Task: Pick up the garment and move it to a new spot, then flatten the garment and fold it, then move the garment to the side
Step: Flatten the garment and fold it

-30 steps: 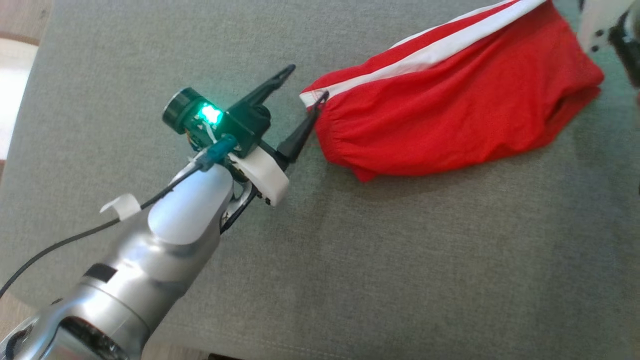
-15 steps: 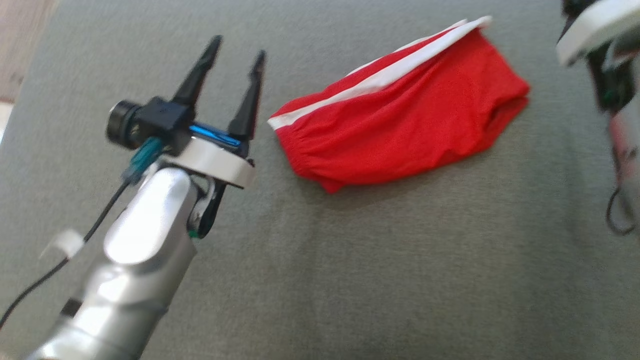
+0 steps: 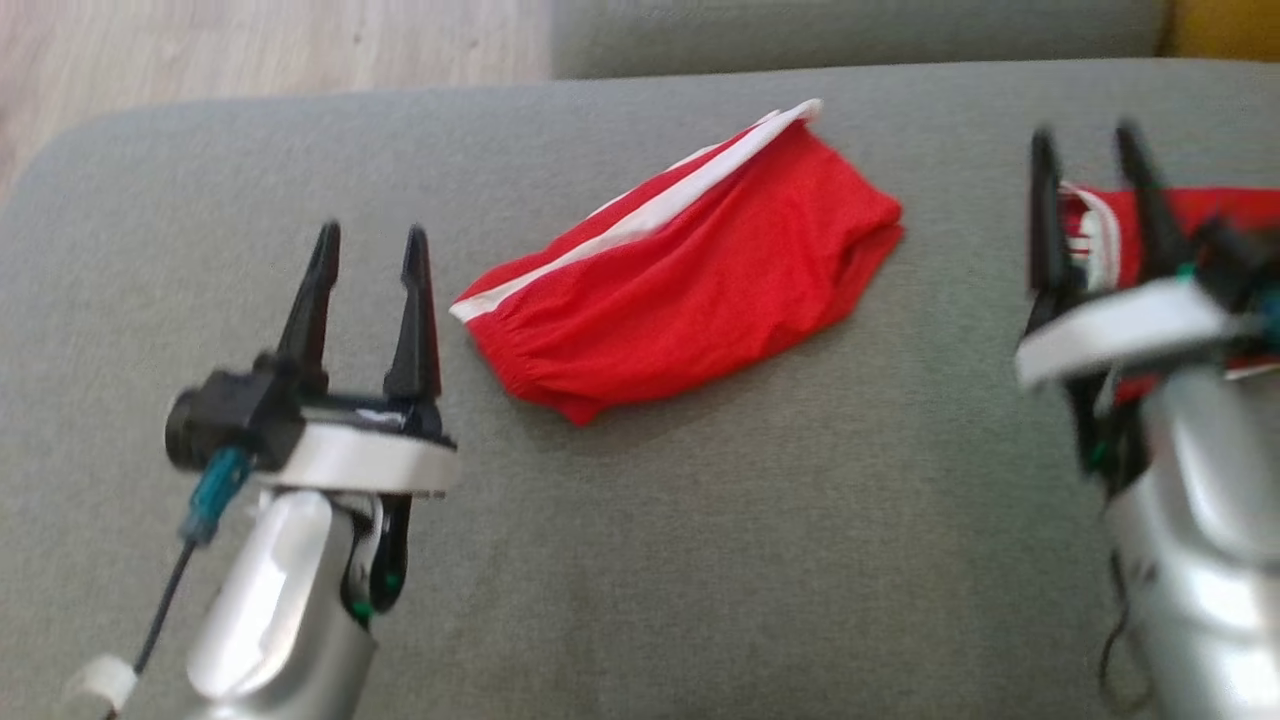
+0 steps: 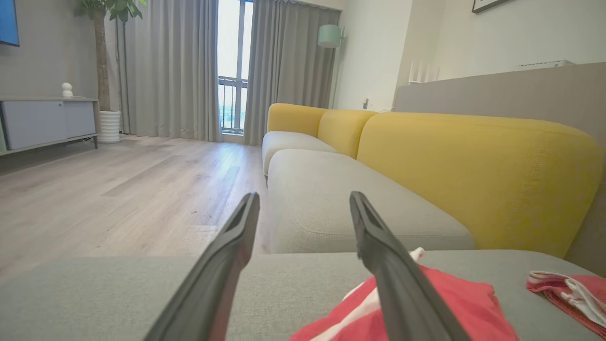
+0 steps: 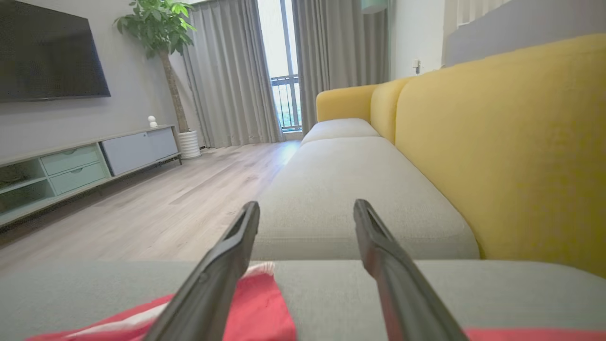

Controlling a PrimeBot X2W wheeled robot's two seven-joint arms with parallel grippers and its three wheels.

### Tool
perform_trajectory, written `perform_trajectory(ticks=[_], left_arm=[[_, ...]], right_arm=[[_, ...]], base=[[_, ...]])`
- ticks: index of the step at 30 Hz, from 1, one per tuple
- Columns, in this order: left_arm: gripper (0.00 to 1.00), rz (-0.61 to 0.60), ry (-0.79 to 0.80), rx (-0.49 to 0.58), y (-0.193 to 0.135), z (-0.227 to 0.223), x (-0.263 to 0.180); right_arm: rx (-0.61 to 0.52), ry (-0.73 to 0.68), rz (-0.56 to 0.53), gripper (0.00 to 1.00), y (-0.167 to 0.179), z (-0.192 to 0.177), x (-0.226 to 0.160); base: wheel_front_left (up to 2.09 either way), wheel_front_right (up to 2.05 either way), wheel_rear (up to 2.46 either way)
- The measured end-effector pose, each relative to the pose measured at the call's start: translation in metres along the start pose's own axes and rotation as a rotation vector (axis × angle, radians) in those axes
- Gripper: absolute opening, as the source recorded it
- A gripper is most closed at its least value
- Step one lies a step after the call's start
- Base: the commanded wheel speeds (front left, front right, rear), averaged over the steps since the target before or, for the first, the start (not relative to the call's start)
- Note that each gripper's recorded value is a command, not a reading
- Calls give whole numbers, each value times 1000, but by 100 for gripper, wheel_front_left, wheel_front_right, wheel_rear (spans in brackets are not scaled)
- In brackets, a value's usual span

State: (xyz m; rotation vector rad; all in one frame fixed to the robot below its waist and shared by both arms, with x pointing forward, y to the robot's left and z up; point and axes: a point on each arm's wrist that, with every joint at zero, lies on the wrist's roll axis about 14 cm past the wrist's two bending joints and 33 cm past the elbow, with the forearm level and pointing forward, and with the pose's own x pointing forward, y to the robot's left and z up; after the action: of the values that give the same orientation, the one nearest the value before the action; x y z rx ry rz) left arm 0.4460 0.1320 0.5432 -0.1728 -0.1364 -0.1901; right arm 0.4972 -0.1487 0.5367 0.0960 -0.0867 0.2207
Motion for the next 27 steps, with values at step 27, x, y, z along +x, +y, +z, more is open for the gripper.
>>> perform_trajectory(ticks=[27], left_arm=[[100, 46, 91, -53, 3, -40, -44]], right_arm=[[193, 256, -92, 100, 17, -78, -68]], base=[[0, 0, 0]])
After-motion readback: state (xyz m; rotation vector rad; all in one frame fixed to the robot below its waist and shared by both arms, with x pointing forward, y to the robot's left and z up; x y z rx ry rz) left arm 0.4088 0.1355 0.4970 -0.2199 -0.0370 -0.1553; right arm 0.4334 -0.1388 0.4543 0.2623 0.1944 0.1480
